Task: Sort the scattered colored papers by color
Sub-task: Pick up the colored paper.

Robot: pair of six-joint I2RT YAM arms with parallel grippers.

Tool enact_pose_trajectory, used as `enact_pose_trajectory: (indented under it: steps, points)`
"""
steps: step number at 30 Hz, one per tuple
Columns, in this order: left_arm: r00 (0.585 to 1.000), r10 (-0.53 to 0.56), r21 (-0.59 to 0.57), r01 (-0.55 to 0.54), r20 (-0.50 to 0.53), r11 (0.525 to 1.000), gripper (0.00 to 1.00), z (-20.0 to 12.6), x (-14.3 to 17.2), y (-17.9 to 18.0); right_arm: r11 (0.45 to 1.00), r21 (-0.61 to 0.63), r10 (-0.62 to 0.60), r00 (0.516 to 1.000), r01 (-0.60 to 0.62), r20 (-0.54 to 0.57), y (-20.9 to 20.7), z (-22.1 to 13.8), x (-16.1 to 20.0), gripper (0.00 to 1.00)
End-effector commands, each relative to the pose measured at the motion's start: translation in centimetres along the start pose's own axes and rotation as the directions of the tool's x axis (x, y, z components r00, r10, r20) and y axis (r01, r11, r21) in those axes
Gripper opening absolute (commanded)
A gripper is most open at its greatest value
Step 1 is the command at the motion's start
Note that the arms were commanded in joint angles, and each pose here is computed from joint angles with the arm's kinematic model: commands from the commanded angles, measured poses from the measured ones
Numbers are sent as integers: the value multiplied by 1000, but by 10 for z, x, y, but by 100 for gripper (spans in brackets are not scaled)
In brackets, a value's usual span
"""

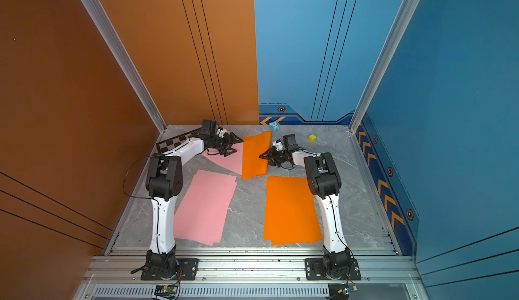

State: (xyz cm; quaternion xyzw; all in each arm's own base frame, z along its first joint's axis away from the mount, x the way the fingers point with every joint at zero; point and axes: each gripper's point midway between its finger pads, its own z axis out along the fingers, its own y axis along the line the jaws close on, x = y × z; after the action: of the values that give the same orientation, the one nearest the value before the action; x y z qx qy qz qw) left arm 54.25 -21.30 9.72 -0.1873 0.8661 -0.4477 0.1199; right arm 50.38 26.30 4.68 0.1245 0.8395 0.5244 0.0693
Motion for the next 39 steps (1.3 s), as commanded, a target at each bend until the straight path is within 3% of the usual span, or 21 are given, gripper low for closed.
enact_pose_trajectory:
  steps: [1, 6, 13, 19, 23, 27, 34, 39]
  points:
    - [1000, -18, -2, 18, -2, 1000, 77, -4, -1, 8, 996, -71, -53, 998, 56, 39, 42, -30, -8, 33]
    - [999, -38, -22, 37, -22, 999, 76, 7, 6, 18, 995, -66, -77, 996, 79, 42, 52, -51, -3, 31]
    - [999, 42, 44, -41, -22, 998, 79, 0, 24, -35, 978, -123, -160, 986, 166, 56, 86, -73, 10, 28]
    - [1000, 3, 288, 0, -8, 958, 81, -7, 24, -78, 914, -244, -308, 946, 324, 102, 146, -106, 29, 27]
    - [999, 39, 347, -35, -6, 937, 85, -11, 34, -99, 859, -306, -385, 912, 411, 143, 174, -127, 49, 28]
    - [998, 43, 478, -20, -36, 878, 91, -12, 45, -133, 849, -314, -396, 905, 426, 156, 176, -134, 58, 27]
    - [997, 28, 707, 28, -67, 707, 90, -30, 50, -179, 876, -308, -325, 926, 371, 193, 155, -140, 49, 26]
    - [998, 28, 716, 18, -52, 698, 88, -42, 56, -175, 877, -331, -282, 931, 348, 231, 148, -152, 40, 26]
